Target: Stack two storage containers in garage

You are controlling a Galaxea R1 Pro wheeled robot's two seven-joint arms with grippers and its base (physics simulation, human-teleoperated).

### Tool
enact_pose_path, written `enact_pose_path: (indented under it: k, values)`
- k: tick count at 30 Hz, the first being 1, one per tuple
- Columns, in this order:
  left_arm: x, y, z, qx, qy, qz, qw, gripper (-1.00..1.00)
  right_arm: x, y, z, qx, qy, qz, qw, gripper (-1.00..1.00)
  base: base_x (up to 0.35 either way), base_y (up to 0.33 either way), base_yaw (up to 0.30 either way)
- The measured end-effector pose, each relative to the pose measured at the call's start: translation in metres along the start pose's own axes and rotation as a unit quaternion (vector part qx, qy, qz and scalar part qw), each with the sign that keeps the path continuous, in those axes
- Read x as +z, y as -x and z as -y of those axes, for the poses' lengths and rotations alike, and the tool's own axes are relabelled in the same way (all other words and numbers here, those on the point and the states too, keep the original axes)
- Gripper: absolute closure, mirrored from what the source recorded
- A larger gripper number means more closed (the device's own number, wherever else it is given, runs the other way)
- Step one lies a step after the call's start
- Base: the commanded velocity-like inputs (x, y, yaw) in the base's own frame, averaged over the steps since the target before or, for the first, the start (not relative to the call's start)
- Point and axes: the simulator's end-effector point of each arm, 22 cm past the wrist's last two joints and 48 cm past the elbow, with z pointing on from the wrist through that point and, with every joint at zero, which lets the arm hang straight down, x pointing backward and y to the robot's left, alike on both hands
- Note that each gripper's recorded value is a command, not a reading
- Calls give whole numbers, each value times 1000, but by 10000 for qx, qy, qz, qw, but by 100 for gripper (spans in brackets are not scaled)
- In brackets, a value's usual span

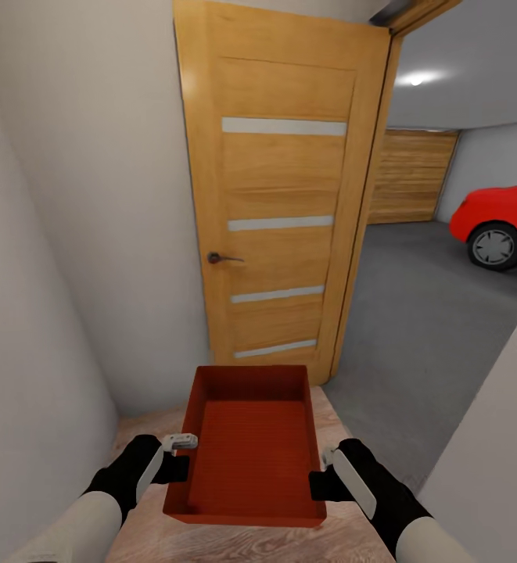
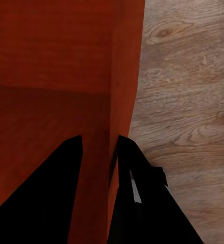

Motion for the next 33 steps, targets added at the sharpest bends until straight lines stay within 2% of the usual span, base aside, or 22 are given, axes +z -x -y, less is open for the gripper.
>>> enact_pose_path:
  k: [23, 33]
  values:
    - [0, 0, 0, 0, 1, 1, 10000, 100, 0, 0, 0, 1, 1, 1, 10000, 100, 0, 0, -259]
    - [0, 0, 0, 2, 1, 2, 10000, 100, 0, 0, 0, 5, 4, 4, 10000, 100, 48, 34, -42]
